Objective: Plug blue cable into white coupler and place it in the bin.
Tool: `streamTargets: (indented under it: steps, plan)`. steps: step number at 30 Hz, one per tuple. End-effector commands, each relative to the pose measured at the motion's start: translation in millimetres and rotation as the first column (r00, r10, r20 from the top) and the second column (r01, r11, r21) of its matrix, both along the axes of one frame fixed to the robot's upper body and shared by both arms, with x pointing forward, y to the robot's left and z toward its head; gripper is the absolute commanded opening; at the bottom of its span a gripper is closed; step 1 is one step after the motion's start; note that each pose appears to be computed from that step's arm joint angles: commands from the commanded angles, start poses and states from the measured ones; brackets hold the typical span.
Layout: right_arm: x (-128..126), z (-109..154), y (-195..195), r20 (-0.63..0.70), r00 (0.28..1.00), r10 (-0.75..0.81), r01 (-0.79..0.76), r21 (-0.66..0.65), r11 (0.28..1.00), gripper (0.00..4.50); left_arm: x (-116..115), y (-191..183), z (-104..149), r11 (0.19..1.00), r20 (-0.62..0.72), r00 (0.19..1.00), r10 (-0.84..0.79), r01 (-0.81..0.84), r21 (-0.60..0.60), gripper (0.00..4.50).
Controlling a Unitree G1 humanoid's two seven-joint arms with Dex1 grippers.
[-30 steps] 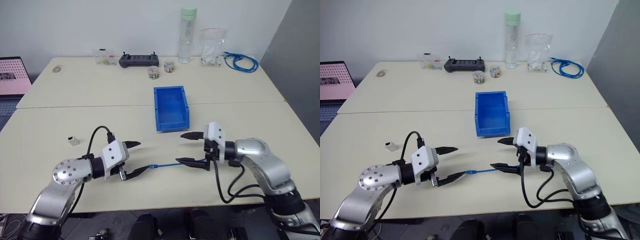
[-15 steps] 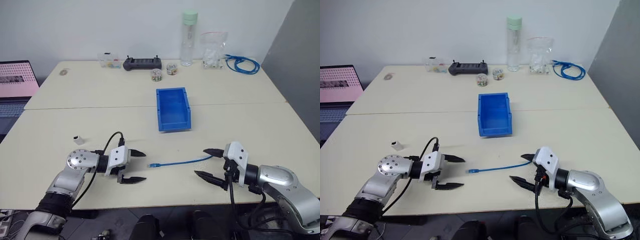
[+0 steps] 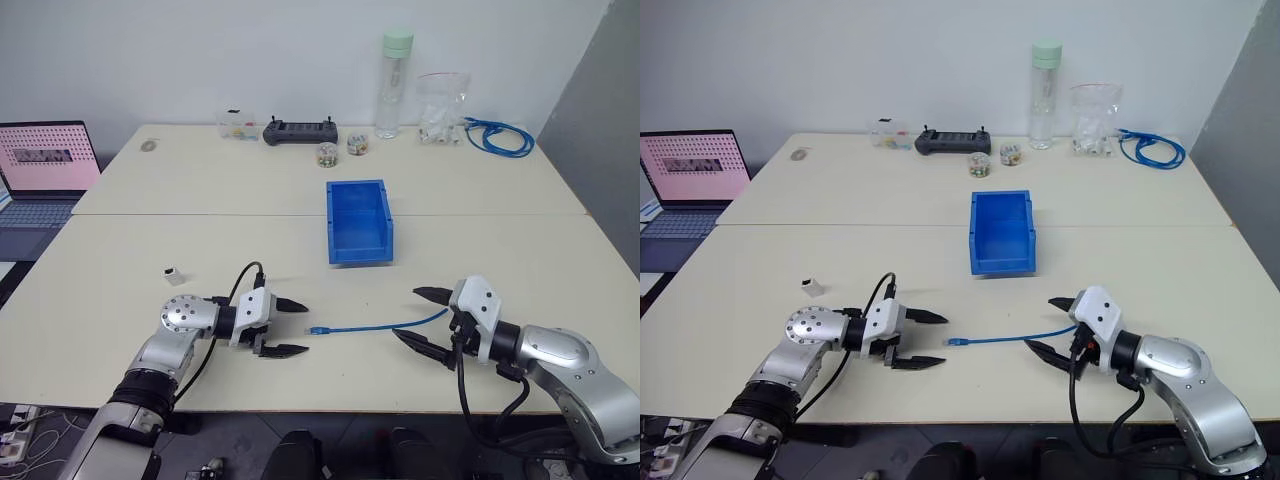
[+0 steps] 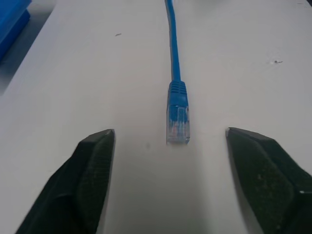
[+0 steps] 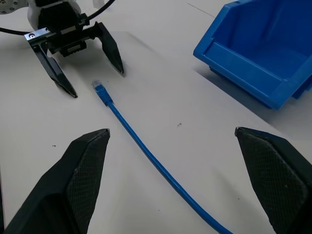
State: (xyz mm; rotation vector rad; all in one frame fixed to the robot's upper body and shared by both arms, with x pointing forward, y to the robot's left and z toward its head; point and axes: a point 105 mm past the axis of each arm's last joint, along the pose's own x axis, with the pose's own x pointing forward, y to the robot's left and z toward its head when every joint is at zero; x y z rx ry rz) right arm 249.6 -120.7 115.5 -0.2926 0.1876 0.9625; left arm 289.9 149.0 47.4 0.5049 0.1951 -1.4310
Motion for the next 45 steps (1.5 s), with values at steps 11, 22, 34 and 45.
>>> streamTargets:
  steps: [11, 22, 34, 45]
  plan:
    - [-3.7, 7.6, 10.3, 0.019, 0.999, 0.041, -0.041, 0.019, 0.999, 4.37, -14.9, 8.3, -36.7, 0.994, -0.148, 0.988, 0.032, -0.016, 0.112, 0.95]
    - [-15.7, 24.6, 11.1, -0.025, 1.000, -0.001, 0.003, 0.094, 0.996, 4.37, -16.6, 4.3, -9.7, 0.975, -0.383, 0.903, 0.197, -0.221, -0.020, 0.23]
    - [-51.3, 35.9, 24.2, -0.553, 0.807, 0.208, 0.176, 0.561, 0.809, 4.37, -54.7, -67.6, 89.3, 0.874, -0.849, 0.501, -0.169, -0.322, -0.364, 0.23]
    - [-49.3, 51.2, 48.4, -0.617, 0.716, 0.328, 0.213, 0.640, 0.738, 4.37, -68.6, -76.3, 95.4, 0.869, -0.873, 0.445, -0.201, -0.331, -0.369, 0.23]
